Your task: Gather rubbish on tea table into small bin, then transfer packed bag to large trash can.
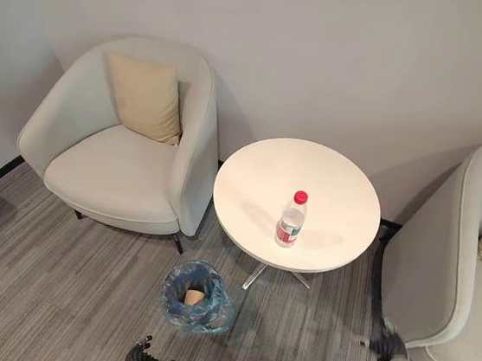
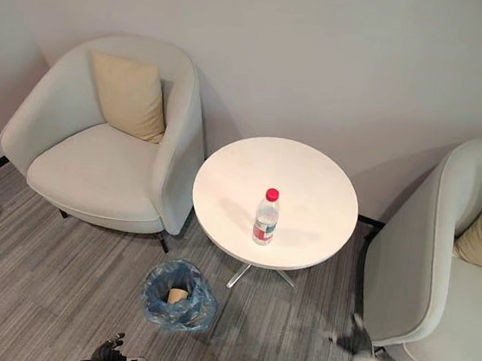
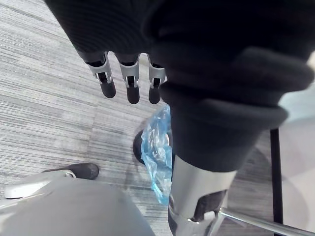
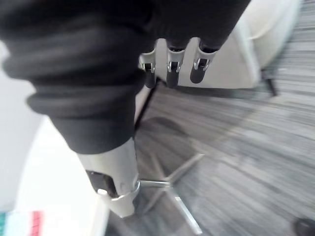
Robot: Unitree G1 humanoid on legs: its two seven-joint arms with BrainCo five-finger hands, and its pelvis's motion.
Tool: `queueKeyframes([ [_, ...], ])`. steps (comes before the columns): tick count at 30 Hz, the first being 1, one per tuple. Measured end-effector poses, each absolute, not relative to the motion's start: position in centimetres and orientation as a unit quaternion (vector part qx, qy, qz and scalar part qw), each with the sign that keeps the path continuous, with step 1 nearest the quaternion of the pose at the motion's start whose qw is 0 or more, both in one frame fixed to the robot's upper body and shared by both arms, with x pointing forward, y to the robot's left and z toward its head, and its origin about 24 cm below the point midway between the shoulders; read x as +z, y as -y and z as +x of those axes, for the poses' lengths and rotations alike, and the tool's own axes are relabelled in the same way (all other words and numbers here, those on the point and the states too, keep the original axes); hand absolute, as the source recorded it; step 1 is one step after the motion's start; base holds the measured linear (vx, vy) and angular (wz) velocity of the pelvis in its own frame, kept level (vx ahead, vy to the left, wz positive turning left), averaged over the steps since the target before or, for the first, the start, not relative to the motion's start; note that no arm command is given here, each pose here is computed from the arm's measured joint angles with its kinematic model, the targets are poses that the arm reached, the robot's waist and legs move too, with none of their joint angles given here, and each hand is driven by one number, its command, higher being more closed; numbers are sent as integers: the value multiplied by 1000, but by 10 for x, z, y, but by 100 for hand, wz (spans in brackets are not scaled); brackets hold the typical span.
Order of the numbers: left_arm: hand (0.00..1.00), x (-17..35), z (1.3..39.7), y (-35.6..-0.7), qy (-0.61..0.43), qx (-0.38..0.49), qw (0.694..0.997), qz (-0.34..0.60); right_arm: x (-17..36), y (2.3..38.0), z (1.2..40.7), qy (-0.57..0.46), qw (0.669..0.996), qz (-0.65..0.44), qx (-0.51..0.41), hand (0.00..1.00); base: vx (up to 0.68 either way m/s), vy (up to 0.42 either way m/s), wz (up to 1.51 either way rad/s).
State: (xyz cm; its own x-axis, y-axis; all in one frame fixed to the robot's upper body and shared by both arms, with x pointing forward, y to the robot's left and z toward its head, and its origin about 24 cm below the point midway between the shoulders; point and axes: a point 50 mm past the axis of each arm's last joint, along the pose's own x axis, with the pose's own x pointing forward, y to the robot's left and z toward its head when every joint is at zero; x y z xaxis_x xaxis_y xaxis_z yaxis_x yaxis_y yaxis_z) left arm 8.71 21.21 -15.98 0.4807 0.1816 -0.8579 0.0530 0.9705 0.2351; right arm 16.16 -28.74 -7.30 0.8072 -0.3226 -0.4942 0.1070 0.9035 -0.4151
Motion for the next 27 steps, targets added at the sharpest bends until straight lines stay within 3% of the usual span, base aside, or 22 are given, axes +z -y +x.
queueKeyframes([
  [2, 0, -160, 84, -212, -509, 33, 853, 113, -61, 295, 162, -257, 949, -134, -123, 0, 2, -3, 3],
  [11, 0, -160, 77, -211, -511, 29, 852, 110, -49, 295, 170, -230, 938, -237, -108, 0, 82, 1, -7],
  [27, 0, -162, 74, -205, -514, 8, 850, 119, -42, 269, 200, -188, 950, -242, -65, 0, -37, 4, 8],
])
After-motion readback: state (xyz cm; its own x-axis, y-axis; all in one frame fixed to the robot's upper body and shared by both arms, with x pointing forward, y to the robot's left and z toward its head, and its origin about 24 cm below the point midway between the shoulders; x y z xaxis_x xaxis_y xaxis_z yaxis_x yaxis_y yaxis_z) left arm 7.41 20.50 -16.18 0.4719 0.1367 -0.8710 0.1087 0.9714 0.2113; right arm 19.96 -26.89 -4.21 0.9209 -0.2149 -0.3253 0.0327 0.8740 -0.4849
